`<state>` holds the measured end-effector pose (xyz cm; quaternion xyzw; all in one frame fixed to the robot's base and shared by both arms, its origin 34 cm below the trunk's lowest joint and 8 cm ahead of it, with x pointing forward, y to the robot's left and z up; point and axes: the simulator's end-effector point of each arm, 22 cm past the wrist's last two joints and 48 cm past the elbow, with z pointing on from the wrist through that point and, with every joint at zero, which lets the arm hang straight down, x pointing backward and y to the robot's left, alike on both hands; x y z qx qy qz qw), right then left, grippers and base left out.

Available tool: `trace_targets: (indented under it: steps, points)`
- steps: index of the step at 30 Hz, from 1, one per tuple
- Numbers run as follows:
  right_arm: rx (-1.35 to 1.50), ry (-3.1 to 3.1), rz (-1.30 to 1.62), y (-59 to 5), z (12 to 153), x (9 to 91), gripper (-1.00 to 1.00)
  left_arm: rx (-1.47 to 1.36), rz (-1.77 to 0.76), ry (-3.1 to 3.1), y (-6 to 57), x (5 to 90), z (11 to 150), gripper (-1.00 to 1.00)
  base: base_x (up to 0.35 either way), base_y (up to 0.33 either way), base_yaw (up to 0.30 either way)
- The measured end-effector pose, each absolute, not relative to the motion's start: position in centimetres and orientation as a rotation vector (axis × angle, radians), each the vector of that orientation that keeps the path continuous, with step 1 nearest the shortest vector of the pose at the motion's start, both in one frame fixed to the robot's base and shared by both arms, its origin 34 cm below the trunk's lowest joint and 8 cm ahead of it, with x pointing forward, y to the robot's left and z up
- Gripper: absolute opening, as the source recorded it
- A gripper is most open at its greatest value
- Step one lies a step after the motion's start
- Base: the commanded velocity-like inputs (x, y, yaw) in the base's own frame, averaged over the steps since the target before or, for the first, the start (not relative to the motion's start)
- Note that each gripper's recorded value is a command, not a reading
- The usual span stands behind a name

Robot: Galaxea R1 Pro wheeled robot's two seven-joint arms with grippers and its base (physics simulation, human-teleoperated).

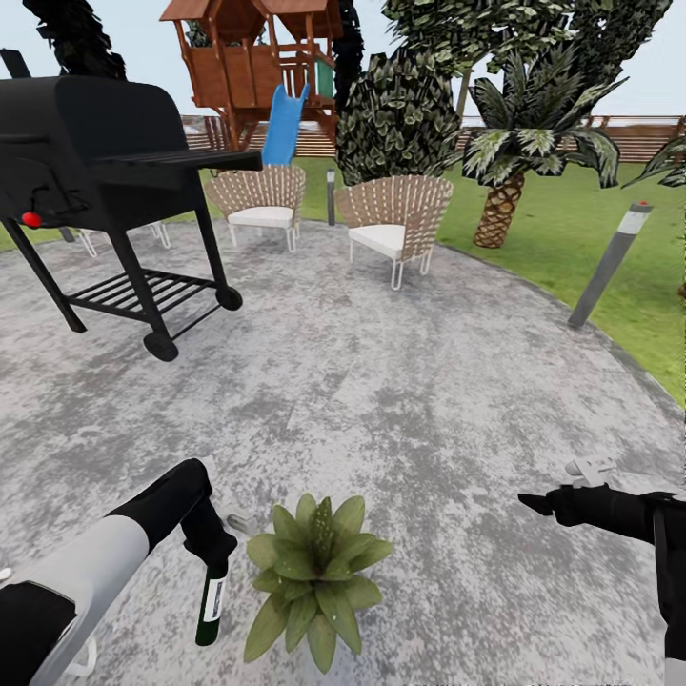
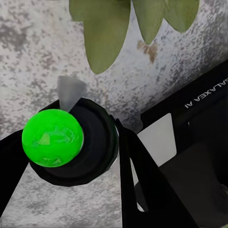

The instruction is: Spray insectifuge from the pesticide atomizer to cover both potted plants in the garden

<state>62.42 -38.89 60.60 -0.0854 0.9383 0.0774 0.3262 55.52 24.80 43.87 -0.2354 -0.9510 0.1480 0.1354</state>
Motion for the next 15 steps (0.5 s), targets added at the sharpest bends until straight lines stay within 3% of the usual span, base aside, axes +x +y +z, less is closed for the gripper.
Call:
trace_targets:
  steps: [15]
  points:
    - [-0.222,2.459,0.201,-39.0,60.6,62.4,1.00,-0.686,0.409,-2.784,25.4,57.2,44.8,-1.00,0.000,0.000,-0.009]
